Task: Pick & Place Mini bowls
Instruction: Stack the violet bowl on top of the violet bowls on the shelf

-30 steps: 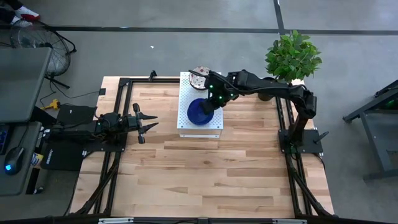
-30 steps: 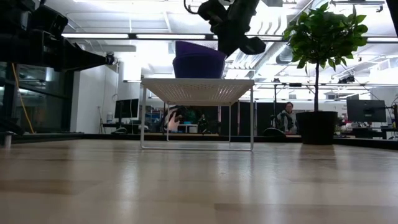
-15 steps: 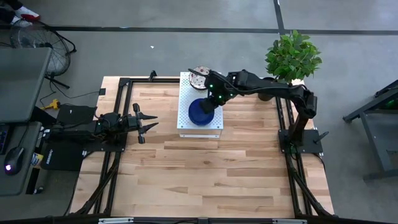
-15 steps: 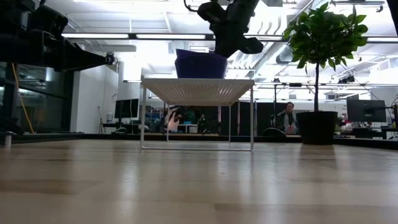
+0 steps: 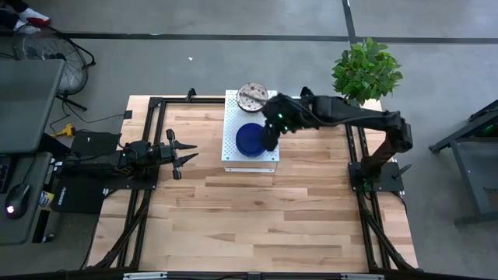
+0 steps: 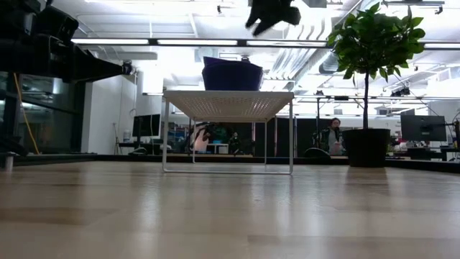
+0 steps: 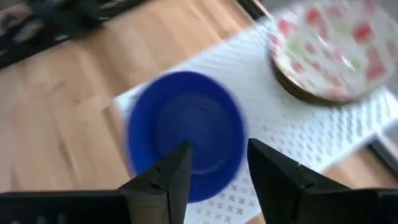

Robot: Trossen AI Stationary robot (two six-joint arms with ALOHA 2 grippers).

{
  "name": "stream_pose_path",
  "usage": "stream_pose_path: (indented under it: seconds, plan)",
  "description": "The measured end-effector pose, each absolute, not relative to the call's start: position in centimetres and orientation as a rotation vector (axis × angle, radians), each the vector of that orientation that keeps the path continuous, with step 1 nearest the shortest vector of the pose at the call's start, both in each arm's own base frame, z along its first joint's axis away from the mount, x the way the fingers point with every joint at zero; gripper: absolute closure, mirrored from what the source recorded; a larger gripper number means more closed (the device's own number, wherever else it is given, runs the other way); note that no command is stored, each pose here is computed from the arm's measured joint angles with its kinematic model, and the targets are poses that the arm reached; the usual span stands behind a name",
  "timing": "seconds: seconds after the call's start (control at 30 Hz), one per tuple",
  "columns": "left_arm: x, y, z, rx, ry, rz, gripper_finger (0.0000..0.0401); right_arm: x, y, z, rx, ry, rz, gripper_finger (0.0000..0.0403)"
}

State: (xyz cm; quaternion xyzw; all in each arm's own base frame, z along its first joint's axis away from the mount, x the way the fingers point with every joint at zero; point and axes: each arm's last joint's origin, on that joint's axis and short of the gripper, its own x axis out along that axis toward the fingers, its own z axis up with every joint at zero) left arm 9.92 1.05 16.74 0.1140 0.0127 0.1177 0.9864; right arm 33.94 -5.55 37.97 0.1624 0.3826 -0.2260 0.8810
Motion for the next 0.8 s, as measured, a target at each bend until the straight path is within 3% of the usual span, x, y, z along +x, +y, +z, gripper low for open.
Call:
stream_pose_path:
  seconds: [0.43, 0.73, 0.8]
  plan:
    - [9.9, 1.0, 16.7, 0.229, 0.026, 0.236, 0.0284, 35.8, -3.0, 37.8, 0.129, 0.657, -0.295, 0.0293]
    - [9.9, 1.0, 16.7, 0.229, 0.026, 0.236, 0.0284, 37.2, -3.3, 34.9, 0.128, 0.539, -0.378, 0.0392]
    - [9.9, 1.0, 16.7, 0.229, 0.026, 0.236, 0.0284, 37.3, -3.4, 34.6, 0.128, 0.518, -0.410, 0.0396]
